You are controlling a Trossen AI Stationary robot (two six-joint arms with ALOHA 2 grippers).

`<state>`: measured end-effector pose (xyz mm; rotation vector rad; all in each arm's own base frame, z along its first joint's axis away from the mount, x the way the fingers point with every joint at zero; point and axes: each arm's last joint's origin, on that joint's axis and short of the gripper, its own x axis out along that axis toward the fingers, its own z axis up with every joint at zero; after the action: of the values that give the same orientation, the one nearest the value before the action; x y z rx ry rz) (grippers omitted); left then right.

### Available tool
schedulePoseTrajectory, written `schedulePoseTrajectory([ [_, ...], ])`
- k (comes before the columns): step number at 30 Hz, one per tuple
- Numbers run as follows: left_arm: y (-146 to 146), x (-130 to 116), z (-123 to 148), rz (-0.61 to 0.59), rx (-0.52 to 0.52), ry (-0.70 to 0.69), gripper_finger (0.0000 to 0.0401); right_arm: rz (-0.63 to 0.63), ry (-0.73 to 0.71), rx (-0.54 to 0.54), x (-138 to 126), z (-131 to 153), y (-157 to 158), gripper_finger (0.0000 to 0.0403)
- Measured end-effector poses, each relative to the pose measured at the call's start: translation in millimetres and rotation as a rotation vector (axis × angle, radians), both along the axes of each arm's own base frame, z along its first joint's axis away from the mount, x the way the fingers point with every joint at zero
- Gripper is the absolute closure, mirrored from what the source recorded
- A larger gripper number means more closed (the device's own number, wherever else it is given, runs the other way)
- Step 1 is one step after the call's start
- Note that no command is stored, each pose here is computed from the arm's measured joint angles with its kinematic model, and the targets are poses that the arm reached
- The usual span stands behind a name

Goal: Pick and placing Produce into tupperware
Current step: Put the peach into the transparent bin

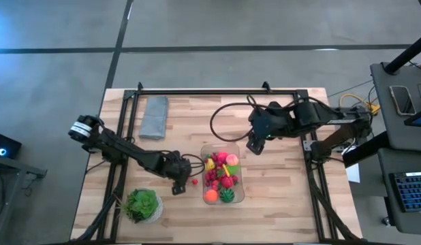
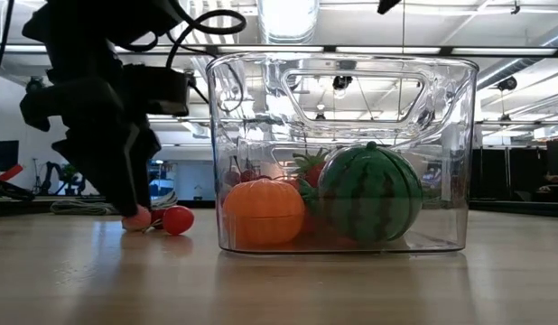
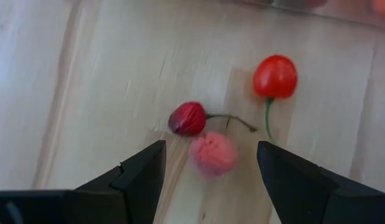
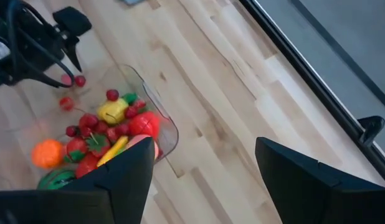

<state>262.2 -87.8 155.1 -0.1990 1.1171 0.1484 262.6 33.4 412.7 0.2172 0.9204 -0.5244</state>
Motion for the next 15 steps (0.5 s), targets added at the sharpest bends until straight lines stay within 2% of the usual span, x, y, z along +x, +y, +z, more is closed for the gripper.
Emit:
schedulePoseTrajectory([
  [7,-1.0,2.7,-0.5,0.0,-0.011,-0.021,0.0193,0.002,0.054,-0.002,2.0,-14.0,0.4,0.0131],
  [15,0.2,-0.7,-4.8,-0.002,-0.004,-0.005,0.024,0.001,0.041,-0.005,1.2,-10.9,0.2,0.0139],
])
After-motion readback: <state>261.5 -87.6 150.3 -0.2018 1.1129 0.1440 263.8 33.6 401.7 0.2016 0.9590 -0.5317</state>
